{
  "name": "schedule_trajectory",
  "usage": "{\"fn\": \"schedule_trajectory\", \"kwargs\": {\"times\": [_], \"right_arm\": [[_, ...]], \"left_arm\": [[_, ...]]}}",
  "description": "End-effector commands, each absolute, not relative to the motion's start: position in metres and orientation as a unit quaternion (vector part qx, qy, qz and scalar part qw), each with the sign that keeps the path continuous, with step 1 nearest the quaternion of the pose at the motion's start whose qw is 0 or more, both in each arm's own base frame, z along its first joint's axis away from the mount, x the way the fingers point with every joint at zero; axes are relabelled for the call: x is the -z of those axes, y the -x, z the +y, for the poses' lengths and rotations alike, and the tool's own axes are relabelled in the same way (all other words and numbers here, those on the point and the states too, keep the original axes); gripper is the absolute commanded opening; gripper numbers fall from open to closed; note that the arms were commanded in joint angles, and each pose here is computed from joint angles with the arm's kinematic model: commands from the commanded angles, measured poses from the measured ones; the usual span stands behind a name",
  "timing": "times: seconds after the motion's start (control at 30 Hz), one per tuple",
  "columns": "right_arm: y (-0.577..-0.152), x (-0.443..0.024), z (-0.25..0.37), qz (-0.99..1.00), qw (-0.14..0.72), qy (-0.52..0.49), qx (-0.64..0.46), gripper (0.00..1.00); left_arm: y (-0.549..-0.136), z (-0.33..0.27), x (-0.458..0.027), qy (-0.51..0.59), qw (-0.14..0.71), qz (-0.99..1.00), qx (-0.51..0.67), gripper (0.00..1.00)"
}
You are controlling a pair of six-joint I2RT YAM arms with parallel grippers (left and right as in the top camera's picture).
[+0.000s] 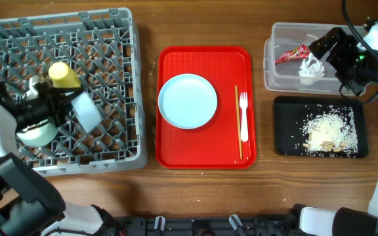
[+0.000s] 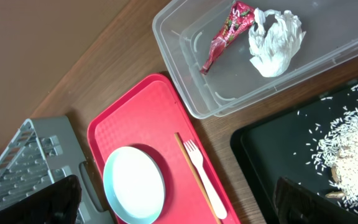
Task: Sort waste into correct bins and load items into the dishwasher rack
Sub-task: 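Carry the light-blue bowl left over the dish rack, then lower the bowl into the rack beside the cups with the left gripper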
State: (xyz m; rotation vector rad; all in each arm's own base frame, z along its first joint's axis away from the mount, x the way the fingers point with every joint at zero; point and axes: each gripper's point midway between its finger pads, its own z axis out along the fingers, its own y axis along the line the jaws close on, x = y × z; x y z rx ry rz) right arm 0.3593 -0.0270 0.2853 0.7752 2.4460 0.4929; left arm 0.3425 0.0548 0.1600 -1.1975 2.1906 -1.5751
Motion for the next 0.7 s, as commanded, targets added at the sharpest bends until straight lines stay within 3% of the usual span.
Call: {"fn": "schedule_trajectory", "kwargs": {"times": [0.0,0.1,0.2,0.27,0.3,0.43,0.57,0.6,0.67], "right_arm": [[-0.360,-0.283,-0.028,0.907,0.261,-0.282,-0.174,1.00],[-0.360,-0.283,-0.028,0.907,0.261,-0.282,-0.174,1.00],[-0.360,-0.283,-0.028,0.907,0.261,-0.282,-0.174,1.00],[-0.360,-0.283,-0.028,0.907,0.261,-0.282,-0.174,1.00],[-0.360,-0.283,-0.028,0.907,0.261,-0.282,-0.174,1.00],[-0.360,-0.283,-0.028,0.906,0.261,-0.282,-0.175,1.00],[-0.360,-0.283,-0.028,0.907,0.261,-0.282,-0.174,1.00],[-0.360,-0.283,-0.028,0.907,0.261,-0.282,-0.174,1.00],[-0.360,-0.283,-0.028,0.907,0.261,-0.282,-0.174,1.00]], "left_arm": [[-0.335,0.070,-0.150,0.416,0.108,0.747,0.508,0.15],[-0.333,0.078,-0.151,0.415,0.122,0.750,0.500,0.21],[-0.325,0.089,-0.147,0.433,0.128,0.764,0.461,0.38],[-0.316,0.102,-0.143,0.450,0.134,0.781,0.411,0.66],[-0.313,0.106,-0.143,0.456,0.137,0.786,0.394,0.99],[-0.301,0.126,-0.156,0.470,0.164,0.801,0.331,1.00],[-0.297,0.130,-0.185,0.463,0.203,0.803,0.316,0.86],[-0.297,0.127,-0.192,0.457,0.211,0.804,0.317,0.71],[-0.299,0.115,-0.204,0.436,0.224,0.810,0.323,0.31]]}}
